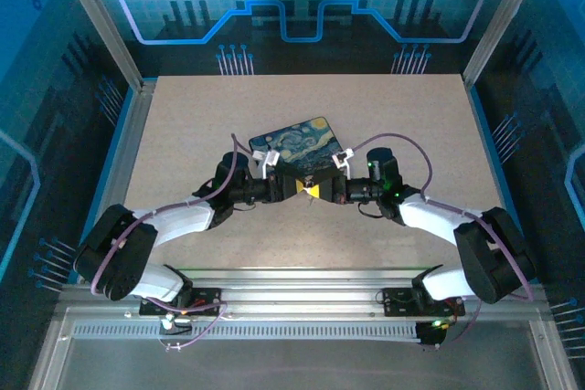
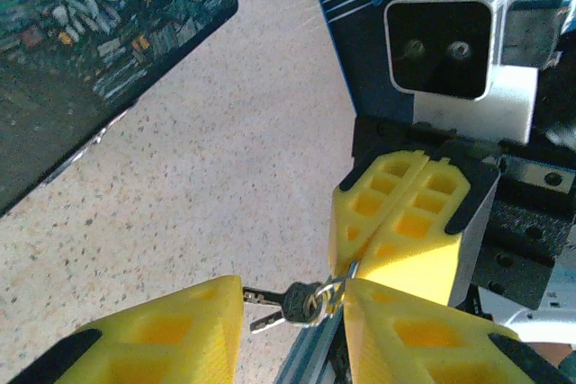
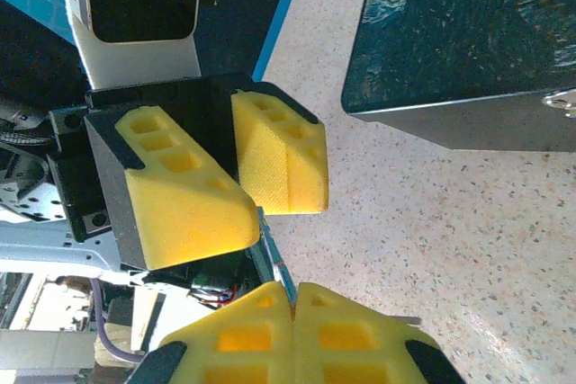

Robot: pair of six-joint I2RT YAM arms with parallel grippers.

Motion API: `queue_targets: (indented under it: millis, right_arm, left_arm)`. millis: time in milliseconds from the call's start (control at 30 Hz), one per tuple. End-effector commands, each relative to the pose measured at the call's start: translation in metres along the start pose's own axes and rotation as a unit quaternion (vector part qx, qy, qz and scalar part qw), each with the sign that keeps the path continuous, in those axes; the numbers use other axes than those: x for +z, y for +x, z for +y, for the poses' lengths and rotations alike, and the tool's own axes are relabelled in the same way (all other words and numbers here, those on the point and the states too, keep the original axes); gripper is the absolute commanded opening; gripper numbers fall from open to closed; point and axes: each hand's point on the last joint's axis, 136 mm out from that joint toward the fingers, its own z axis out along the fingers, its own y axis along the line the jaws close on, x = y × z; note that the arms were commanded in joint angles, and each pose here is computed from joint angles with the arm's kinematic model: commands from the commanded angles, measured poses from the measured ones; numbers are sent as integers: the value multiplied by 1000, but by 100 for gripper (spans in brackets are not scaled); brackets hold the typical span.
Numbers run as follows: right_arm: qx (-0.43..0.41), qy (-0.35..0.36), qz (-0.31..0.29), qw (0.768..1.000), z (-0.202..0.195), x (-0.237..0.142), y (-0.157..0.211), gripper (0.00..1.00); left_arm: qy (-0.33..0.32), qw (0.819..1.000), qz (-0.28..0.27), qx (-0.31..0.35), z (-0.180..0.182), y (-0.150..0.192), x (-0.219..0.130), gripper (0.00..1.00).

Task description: Unlock the padlock with the key

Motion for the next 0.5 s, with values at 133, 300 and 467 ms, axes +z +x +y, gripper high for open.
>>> queue_targets:
  millis: [133,300,467]
  right_arm:
    - [0,33,9,999,-10,-11,1,0]
    - [9,68,6,998,-24,-21,2,0]
    - [22,114,-11,993,-41,-37,-2,0]
  left_arm:
    - [-52,997,7,47,-2,-6,-13,37]
    - [-145,988,-10,48,13,-12,-21,48]
    - [-281,957,-19,66,29,-3,-6,58]
